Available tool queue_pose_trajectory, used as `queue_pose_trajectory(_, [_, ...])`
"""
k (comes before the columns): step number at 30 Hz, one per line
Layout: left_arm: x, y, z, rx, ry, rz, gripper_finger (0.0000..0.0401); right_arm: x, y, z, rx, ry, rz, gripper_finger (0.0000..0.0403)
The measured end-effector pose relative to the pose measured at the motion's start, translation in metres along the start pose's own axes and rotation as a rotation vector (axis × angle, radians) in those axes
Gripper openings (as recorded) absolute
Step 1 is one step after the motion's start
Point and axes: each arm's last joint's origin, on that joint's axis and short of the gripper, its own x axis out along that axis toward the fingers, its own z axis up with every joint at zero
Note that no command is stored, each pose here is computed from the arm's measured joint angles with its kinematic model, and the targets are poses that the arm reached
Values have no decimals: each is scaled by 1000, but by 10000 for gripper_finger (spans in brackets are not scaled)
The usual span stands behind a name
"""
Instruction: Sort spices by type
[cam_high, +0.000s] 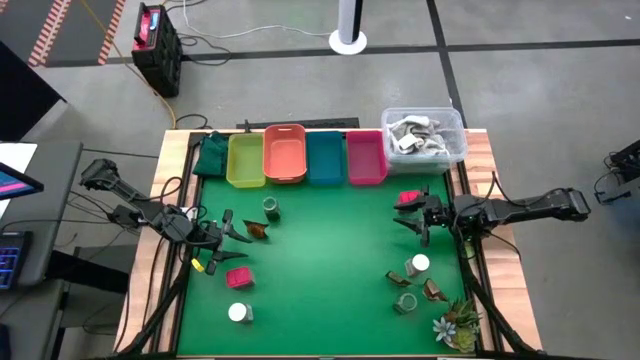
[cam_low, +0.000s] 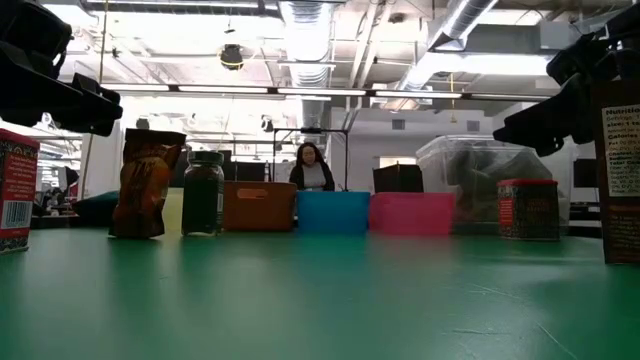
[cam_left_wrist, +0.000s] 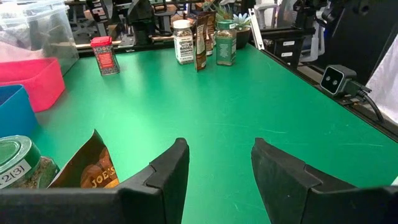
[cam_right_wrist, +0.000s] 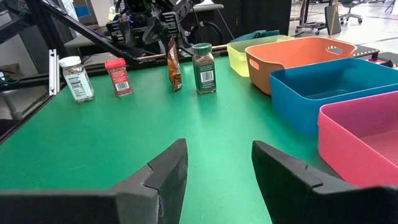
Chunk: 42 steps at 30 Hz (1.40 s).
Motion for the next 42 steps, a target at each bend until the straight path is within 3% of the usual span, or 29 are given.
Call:
queue_pose_trajectory(24, [0,0,2,1,-24,1,164,0,-1,3,9,-30,-9,207])
queue_pose_trajectory(27, [0,0,2,-30,-17,1,164,0,0,10,64,-106,5,207])
queue_pose_trajectory(31, [0,0,1,-158,-12,-1,164,-1,1,17,170,-176,25,207])
queue_pose_trajectory(35, [0,1,3,-227,-27,20,164,-2,1,19,231,-186,32,207])
queue_pose_trajectory(42, [-4,2,28,-182,-107,21,164,-4,3,31,241,-212,62,207])
